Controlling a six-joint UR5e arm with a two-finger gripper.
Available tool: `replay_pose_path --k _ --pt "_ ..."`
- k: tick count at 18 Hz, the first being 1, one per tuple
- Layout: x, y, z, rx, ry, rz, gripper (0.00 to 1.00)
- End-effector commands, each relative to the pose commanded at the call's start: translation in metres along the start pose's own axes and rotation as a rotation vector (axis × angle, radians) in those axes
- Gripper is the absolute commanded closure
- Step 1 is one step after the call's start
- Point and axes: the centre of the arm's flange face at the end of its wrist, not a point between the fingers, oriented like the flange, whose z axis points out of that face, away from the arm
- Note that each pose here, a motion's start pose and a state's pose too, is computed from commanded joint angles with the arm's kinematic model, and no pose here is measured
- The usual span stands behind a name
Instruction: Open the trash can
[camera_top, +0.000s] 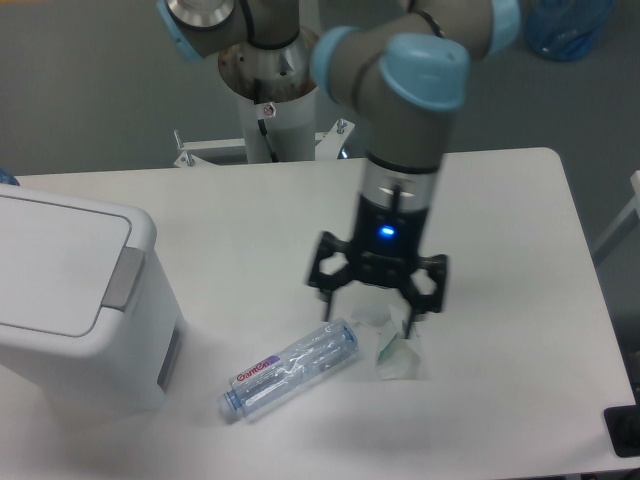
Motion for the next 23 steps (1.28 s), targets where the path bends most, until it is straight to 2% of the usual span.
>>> replay_pose_path --k 3,5,9,16,23 --pt "0.032 -0.012 0.001 0.028 0.037 0.001 0.0" --pt "0.068 -0.02 0.013 0.02 0.083 -0.004 0.0" --pt "0.098 -0.002 0.016 -0.009 0.112 -0.022 0.0" --pt "0.116 -0.001 0.023 -0.027 0.133 -0.097 0.0" --pt "0.118 0.011 0.035 -0.051 0.143 -0.098 0.0"
